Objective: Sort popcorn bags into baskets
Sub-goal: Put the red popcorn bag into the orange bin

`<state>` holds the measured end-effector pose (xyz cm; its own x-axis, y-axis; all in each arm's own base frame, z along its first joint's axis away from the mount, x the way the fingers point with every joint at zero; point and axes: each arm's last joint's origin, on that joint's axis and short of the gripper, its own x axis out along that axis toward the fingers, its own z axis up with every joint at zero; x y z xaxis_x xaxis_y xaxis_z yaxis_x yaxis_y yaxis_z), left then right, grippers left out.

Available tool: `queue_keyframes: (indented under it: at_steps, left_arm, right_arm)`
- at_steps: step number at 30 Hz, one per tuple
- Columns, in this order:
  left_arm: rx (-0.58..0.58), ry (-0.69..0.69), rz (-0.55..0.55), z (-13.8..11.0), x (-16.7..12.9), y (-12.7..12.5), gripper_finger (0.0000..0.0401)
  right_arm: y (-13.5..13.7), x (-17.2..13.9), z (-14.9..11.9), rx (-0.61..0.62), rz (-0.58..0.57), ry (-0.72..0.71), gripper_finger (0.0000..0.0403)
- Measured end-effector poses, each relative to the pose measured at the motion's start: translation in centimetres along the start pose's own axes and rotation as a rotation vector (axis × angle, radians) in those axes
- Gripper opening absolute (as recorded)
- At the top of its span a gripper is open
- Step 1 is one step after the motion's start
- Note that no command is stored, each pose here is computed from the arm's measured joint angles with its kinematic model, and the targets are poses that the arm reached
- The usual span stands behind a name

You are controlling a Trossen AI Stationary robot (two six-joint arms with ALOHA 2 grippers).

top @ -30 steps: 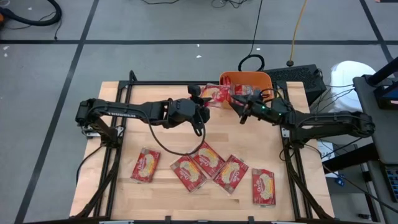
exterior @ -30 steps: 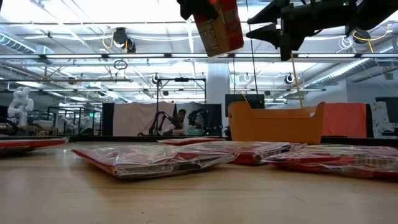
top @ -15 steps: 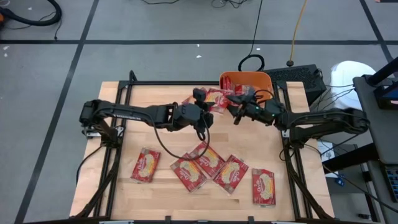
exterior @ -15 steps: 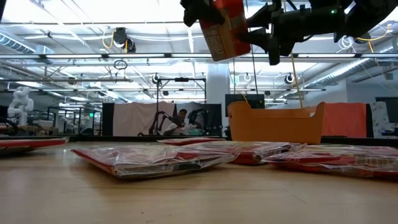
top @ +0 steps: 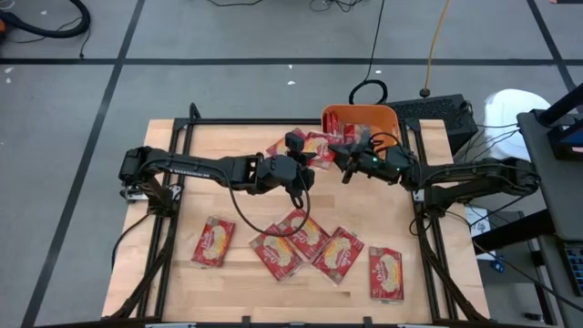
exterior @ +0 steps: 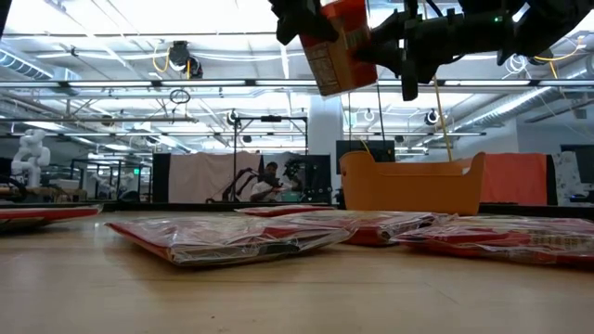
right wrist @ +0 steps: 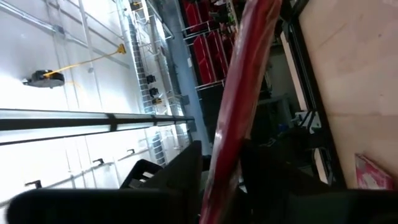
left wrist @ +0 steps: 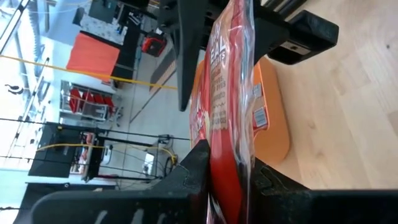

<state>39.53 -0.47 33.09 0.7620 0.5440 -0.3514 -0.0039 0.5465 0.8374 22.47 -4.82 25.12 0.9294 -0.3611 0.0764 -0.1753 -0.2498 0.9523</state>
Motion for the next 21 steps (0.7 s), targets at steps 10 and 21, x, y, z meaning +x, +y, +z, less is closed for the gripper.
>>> queue_keyframes:
  at_steps: [10, 21]
  left_arm:
    - [-0.029, -0.013, -0.014, 0.03, 0.0, -0.05, 0.0063]
    - [-0.175, 0.068, 0.083, 0.33, -0.7, -0.21, 0.0239]
  right_arm:
    - [-0.04, 0.0, 0.01, -0.023, -0.004, -0.001, 0.0043]
    - [0.09, -0.01, 0.1, -0.067, 0.013, -0.027, 0.0034]
